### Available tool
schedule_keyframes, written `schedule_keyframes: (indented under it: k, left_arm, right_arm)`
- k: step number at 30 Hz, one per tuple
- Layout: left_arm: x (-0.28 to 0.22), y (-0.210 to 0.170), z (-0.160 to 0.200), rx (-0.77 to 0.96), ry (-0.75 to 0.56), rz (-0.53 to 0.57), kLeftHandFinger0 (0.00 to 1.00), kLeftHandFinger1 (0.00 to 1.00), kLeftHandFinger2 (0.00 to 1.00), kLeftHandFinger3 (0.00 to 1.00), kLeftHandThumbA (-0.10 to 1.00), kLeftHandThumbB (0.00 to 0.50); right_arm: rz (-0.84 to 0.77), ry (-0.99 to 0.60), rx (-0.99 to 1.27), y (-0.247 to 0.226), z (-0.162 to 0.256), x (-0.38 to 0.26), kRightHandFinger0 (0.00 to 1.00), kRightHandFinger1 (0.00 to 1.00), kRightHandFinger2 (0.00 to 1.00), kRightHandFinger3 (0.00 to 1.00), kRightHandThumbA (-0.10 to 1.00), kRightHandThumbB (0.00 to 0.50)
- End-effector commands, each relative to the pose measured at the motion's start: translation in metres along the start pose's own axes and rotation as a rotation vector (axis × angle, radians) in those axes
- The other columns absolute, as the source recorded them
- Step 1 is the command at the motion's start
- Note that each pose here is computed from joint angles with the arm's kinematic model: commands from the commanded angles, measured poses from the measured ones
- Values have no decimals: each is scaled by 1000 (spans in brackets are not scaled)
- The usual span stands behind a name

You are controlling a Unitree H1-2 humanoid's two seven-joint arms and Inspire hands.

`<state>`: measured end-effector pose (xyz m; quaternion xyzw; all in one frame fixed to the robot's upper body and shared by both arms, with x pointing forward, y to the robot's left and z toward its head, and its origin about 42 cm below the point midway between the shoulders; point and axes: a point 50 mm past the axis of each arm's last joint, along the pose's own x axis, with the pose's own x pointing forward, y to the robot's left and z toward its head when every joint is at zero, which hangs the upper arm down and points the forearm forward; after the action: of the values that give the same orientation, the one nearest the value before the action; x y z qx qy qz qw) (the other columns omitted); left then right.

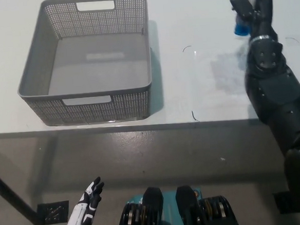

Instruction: Use the right hand to pick up a shampoo and place it into a container on the left side

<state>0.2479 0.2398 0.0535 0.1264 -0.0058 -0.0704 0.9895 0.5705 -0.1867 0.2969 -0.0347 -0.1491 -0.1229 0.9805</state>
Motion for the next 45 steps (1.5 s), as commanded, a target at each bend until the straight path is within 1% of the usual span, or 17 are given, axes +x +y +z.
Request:
schedule_keyframes:
  k: [1,6,11,15,19,22,23,27,29,30,31,32,36,38,40,43,45]
  left_arm:
    - [3,7,9,24,-51,-3,1000,1000,1000,1000,1000,278]
    - [2,5,9,23,-43,-11,1000,1000,1000,1000,1000,262]
    - [3,5,11,28,-47,-19,1000,1000,1000,1000,1000,257]
    - [4,4,12,29,-45,-36,1000,1000,1000,1000,1000,253]
    - [6,2,14,31,-43,-46,1000,1000,1000,1000,1000,257]
    - [10,2,18,38,-51,-57,1000,1000,1000,1000,1000,261]
    - [11,2,20,44,-54,-59,1000,1000,1000,1000,1000,272]
    - [15,5,24,47,-65,-66,1000,1000,1000,1000,1000,279]
    - [16,5,26,57,-68,-75,1000,1000,1000,1000,1000,276]
    - [18,5,28,58,-71,-80,1000,1000,1000,1000,1000,274]
    - [18,6,29,60,-73,-85,1000,1000,1000,1000,1000,274]
    - [18,6,29,59,-74,-88,1000,1000,1000,1000,1000,274]
    - [21,7,32,61,-79,-91,1000,1000,1000,1000,1000,303]
    - [21,6,33,62,-84,-93,1000,1000,1000,1000,1000,291]
    - [22,6,34,68,-91,-100,1000,1000,1000,1000,1000,287]
    - [25,7,38,83,-100,-106,1000,1000,1000,1000,1000,286]
    - [28,7,40,77,-107,-110,1000,1000,1000,1000,1000,279]
  right_arm:
    - [42,-166,79,33,78,21,0,208,604,614,-100,160]
    - [77,-187,96,69,101,16,0,188,566,600,-100,160]
    - [131,-204,106,112,121,4,0,248,626,615,-100,178]
    - [207,-190,112,146,134,-8,0,184,569,660,-100,131]
    - [255,-182,129,178,148,-23,0,187,576,641,-100,152]
    - [278,-156,153,193,157,-30,0,192,595,617,-100,134]
    - [292,-164,168,199,159,-33,0,213,631,654,-100,129]
    - [311,-151,180,210,165,-39,0,176,614,713,-100,134]
    - [321,-151,170,215,165,-43,0,168,619,739,-100,132]
    - [322,-149,161,217,166,-43,0,192,618,714,-100,182]
    - [331,-132,151,222,164,-47,0,173,614,687,-100,142]
    - [335,-128,150,223,163,-48,0,187,635,701,-100,137]
    - [365,-74,97,234,144,-61,0,195,661,730,-100,141]
    - [374,-62,103,236,135,-66,0,167,644,673,-100,147]
    - [380,-11,67,239,120,-73,0,205,696,687,-100,152]
    - [395,28,38,239,104,-80,0,286,761,631,-100,160]
    - [409,57,-13,238,92,-84,0,356,854,754,-100,148]
